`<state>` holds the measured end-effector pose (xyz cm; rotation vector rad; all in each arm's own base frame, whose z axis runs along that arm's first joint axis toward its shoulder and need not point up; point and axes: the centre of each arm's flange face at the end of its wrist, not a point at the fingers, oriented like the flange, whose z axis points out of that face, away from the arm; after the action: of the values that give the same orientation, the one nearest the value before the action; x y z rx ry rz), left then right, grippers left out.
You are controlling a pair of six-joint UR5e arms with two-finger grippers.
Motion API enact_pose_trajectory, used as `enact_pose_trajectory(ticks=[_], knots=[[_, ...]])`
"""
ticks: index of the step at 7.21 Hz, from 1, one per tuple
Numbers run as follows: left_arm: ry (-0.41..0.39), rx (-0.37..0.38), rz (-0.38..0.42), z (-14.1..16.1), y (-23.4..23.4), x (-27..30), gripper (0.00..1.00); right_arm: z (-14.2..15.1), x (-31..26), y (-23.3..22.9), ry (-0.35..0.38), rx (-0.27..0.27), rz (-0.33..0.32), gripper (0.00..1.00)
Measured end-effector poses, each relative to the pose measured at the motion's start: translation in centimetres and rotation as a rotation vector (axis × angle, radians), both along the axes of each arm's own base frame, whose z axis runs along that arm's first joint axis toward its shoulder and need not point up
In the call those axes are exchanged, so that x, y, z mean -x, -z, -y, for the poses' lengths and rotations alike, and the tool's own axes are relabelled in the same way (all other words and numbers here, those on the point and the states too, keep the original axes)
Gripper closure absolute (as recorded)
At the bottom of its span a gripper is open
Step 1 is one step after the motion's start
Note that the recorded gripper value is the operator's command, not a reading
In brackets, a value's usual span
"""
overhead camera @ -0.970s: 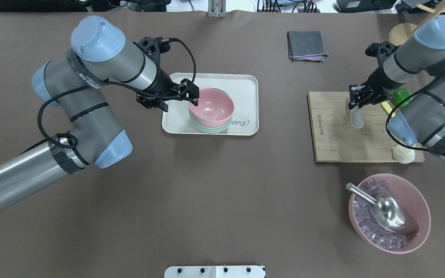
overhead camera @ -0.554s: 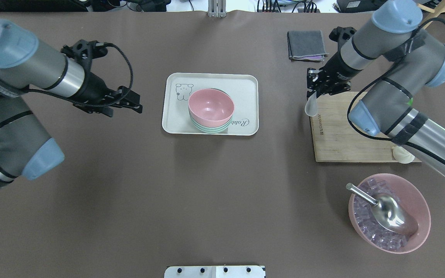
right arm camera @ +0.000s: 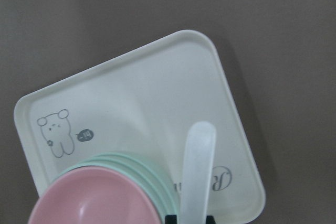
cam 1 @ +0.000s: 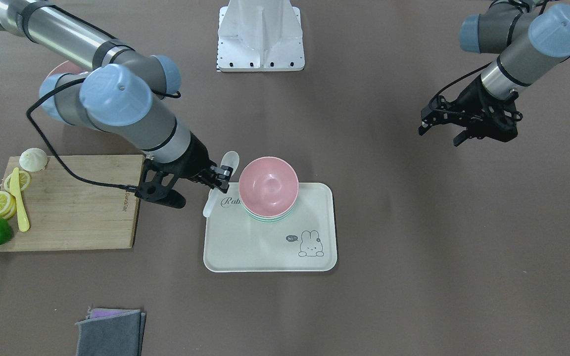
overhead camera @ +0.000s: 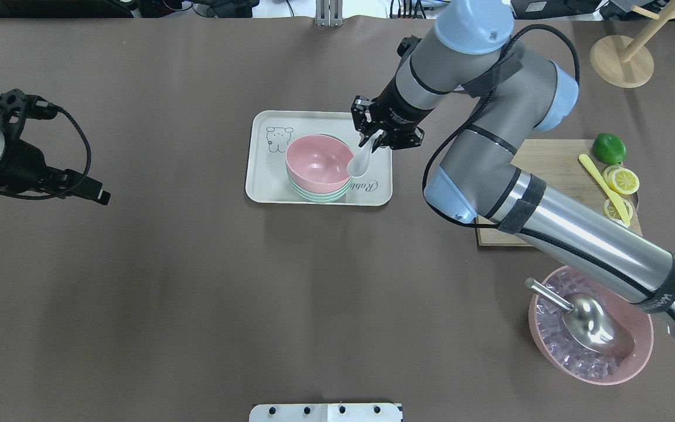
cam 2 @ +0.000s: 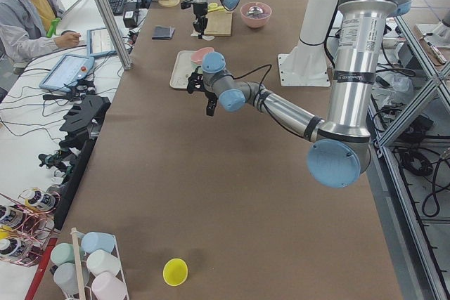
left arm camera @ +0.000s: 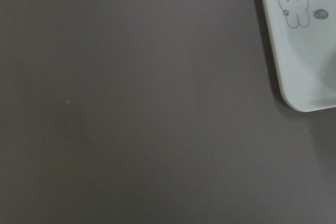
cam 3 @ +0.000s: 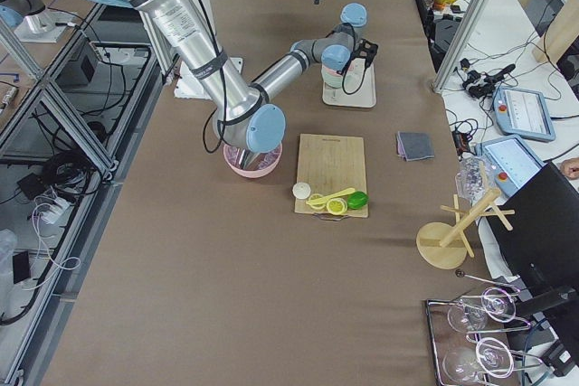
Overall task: Stack pink bowl on green and place spoon
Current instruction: 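Lift the white spoon toward the pink bowl while the left arm withdraws, then open the right gripper to drop the spoon into the pink bowl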
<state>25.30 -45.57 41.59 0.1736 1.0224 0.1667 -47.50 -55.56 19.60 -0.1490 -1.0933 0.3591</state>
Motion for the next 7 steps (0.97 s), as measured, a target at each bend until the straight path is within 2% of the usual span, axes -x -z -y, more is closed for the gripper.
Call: enact_pose_trajectory(ticks=[2, 3, 4, 7], knots=[[-0.004, -0.005, 0.005, 0.1, -0.5, 0.3, 0.02, -0.7, 1.6, 1.5, -0.019, 0.005, -0.01, 1.0], [-0.005, -0.005, 0.005, 0.2, -0.5, 0.3, 0.02, -0.5, 2.1, 1.6, -0.031, 0.006, -0.019, 0.96], [-0.005, -0.006, 0.005, 0.2, -0.5, 0.3, 0.02, -0.3, 2.7, 1.7, -0.043, 0.012, -0.026, 0.02], [-0.005, -0.003, 0.007, 0.3, -0.6, 0.2, 0.03, 0.0, 3.2, 1.8, -0.05, 0.015, -0.03, 0.0]])
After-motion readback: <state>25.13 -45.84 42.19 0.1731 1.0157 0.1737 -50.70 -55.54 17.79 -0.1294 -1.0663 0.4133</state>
